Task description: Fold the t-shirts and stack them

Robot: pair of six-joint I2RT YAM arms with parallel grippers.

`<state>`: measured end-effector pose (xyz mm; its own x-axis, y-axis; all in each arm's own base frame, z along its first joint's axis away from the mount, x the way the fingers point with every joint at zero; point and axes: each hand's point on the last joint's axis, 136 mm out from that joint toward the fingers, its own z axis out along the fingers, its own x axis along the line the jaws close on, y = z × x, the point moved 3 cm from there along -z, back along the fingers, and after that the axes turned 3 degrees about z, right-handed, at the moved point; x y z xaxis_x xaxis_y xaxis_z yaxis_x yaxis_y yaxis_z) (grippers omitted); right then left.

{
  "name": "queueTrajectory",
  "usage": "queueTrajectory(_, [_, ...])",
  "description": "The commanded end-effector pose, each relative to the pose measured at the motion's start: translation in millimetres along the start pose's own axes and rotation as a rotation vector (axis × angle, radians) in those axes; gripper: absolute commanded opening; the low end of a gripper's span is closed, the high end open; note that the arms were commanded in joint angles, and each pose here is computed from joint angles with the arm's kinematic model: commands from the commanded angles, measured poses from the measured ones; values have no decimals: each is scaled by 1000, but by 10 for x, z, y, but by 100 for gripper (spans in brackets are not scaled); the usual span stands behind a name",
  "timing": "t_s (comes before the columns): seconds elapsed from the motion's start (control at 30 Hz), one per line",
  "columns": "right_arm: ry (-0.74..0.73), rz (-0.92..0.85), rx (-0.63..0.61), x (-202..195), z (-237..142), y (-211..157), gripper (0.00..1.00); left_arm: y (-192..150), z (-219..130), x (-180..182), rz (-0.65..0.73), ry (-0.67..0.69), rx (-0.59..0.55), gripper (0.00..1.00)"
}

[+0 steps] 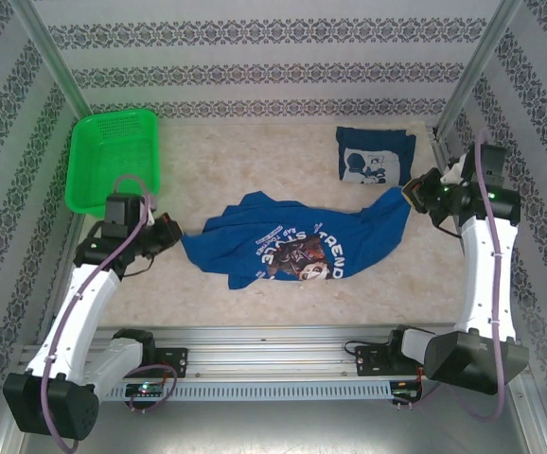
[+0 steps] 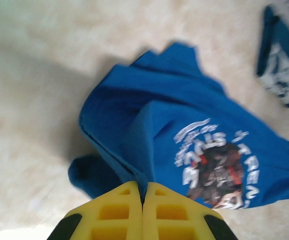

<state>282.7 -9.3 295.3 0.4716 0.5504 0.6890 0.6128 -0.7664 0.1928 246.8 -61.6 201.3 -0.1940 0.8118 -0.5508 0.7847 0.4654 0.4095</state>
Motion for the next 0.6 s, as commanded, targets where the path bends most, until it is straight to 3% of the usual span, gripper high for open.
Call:
queueTrajectory(0.0, [-93,-41,-18,-223,52,-40,0,-249,217,304,-82,121,79,0])
queueTrajectory(0.17, [-162,-64,1,-337,174,-38,0,-387,556,465,-124,188,231,0])
queueTrajectory(0.2, [-176,-76,0,-346,180,-37,0,-370,574,452,-118,201,261,10])
queueTrajectory(0.27, [-200,-88,-2,-379,178,-47,0,-256,536,356,-95,212,279,47])
queueTrajectory(0.3, [-212,-90,2,-400,176,-56,0,-131,472,259,-61,219,254,55])
queueTrajectory(0.43, [-232,-111,16,-441,181,-114,0,472,256,-319,101,179,116,74])
queueTrajectory(0.5, [-239,-119,23,-449,190,-152,0,697,376,-660,168,92,118,77])
queueTrajectory(0.57, [-235,-137,31,-428,202,-190,0,830,585,-810,222,90,166,77])
